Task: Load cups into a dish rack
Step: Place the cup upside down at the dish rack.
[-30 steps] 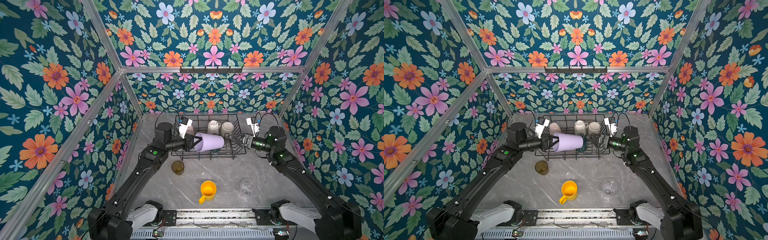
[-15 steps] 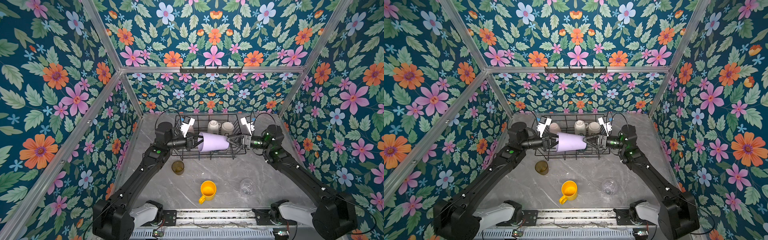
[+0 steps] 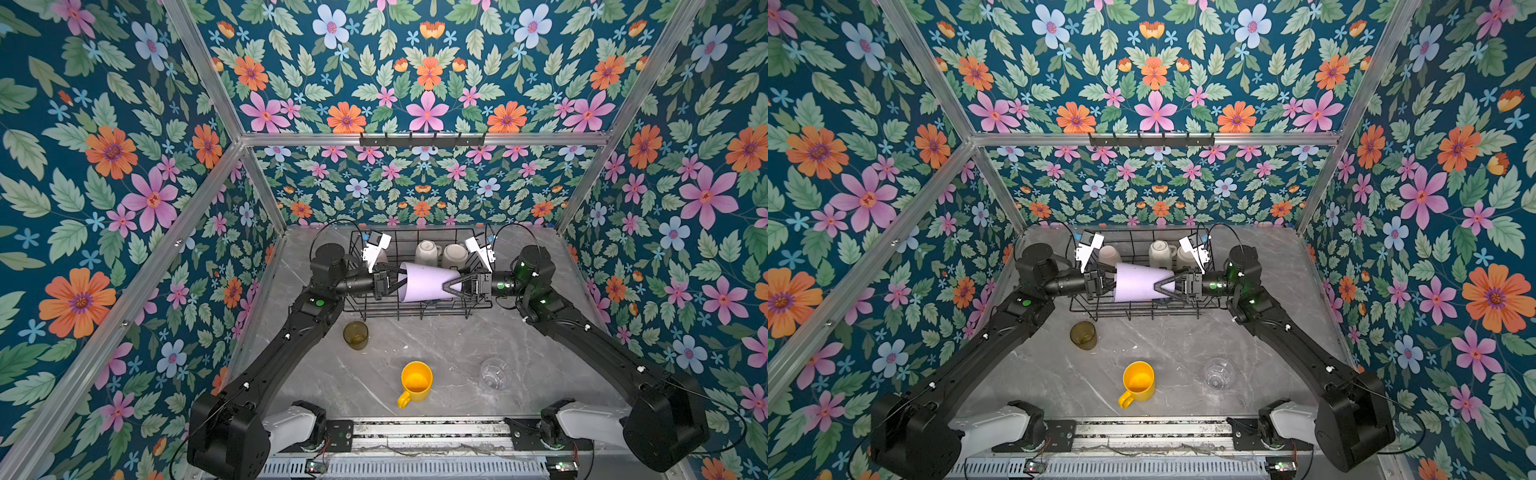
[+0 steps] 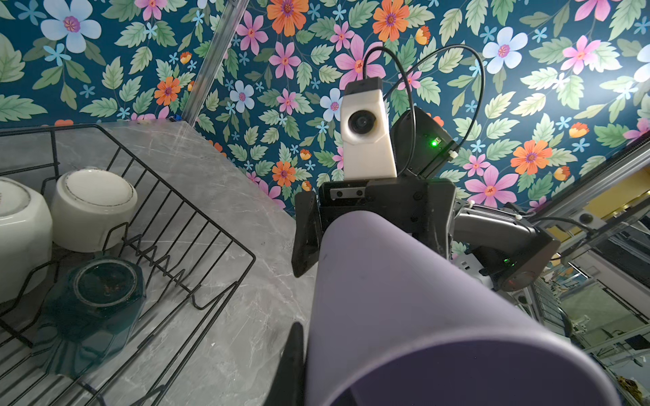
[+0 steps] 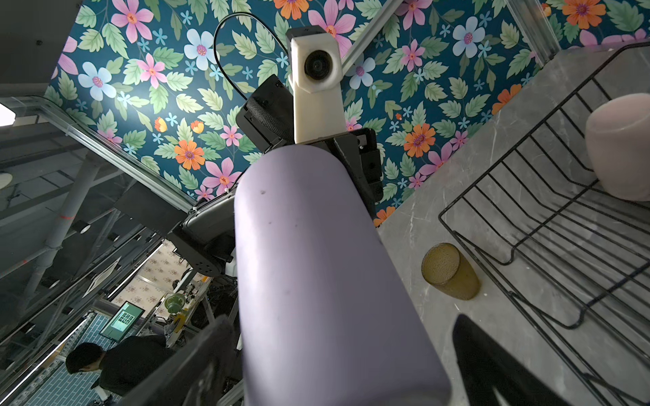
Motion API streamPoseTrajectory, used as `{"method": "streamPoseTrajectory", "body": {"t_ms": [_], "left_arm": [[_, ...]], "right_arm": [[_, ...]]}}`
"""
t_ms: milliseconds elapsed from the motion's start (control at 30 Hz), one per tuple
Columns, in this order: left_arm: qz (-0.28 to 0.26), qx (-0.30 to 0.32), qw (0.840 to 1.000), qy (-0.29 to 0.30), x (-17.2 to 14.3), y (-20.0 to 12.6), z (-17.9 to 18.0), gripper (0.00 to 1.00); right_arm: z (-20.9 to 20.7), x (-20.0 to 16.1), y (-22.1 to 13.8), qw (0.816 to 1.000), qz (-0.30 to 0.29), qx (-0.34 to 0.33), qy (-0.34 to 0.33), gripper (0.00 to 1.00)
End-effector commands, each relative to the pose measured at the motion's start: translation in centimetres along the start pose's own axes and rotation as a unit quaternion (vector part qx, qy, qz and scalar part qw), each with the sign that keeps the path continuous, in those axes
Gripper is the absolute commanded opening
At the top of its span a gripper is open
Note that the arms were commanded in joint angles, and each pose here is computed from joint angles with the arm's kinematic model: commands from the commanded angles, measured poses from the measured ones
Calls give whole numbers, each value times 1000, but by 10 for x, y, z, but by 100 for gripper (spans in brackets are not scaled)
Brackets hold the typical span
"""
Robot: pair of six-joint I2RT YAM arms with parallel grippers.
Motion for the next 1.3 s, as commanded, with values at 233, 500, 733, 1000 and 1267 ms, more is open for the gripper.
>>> {"method": "streamPoseTrajectory", "body": {"t_ms": [233,500,733,1000,1267], "left_arm": [[-4,-16,1000,10,4,1,-3,0],[-1,-19,1000,8,2,1,-3,0],[-4,-20,1000,6,2,1,-3,0],[-12,-26,1000,9,6,1,-5,0],[-9,-29,1000,6,5,2,-4,0]], "right_arm": [[4,3,12,1000,3,19,-13,95],[5,6,14,1000,-1,24,-12,92],[7,4,18,999,5,31,-11,89],[6,1,22,999,9,30,-6,91],[9,2,22,999,6,31,-10,89]]}}
Point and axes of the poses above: each gripper's point midway between its finger pads, its own y axis out along the fingers, its own z axis along the line the jaws close on, x = y × z, the point moved 7 cm from there along -y, back along the fingers, and after that the axes turned 5 degrees about -y, right-handed, at the moved point
